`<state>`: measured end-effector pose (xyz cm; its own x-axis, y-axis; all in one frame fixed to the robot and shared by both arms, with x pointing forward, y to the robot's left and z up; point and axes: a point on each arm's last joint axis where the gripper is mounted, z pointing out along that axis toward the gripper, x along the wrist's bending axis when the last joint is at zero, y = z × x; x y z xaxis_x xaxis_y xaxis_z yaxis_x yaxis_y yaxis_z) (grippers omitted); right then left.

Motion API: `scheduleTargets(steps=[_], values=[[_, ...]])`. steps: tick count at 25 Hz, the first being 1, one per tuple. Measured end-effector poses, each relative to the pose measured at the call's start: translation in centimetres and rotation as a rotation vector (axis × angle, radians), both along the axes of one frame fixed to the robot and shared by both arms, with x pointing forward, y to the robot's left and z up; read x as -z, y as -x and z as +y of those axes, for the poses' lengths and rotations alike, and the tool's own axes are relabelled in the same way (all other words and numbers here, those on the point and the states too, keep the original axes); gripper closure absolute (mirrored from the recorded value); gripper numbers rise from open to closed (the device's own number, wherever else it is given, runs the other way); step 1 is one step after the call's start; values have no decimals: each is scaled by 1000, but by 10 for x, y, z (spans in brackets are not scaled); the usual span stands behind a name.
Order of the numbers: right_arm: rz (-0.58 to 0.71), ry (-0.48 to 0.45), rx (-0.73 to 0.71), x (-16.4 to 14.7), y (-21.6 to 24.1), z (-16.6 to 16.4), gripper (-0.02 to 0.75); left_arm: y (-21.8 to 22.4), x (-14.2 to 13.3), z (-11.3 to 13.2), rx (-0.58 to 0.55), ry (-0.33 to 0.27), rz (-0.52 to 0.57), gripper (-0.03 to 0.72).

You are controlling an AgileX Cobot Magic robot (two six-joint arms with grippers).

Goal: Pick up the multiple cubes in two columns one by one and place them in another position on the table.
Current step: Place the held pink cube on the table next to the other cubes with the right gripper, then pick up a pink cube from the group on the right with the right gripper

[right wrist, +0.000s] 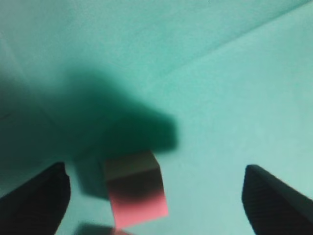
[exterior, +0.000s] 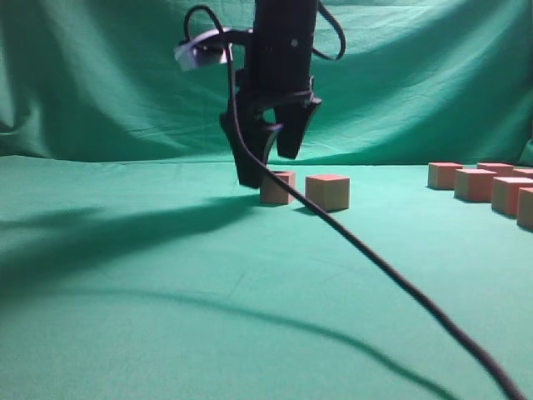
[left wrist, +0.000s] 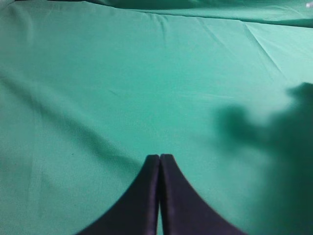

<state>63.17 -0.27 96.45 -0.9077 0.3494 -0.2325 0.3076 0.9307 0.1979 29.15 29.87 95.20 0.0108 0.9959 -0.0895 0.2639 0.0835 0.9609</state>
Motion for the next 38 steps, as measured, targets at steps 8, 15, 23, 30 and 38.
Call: scheduleTargets(steps=[8, 15, 23, 30, 38], values=[[-11, -14, 38, -67, 12, -10, 88, 0, 0, 0, 0, 0, 0, 688], [-127, -204, 217, -161, 43, -34, 258, 0, 0, 0, 0, 0, 0, 688], [-232, -332, 489, -228, 90, -88, 284, 0, 0, 0, 0, 0, 0, 688], [-78, -225, 846, -176, 107, -178, 284, 0, 0, 0, 0, 0, 0, 688], [176, -229, 1053, -72, 119, -215, 284, 0, 0, 0, 0, 0, 0, 688]])
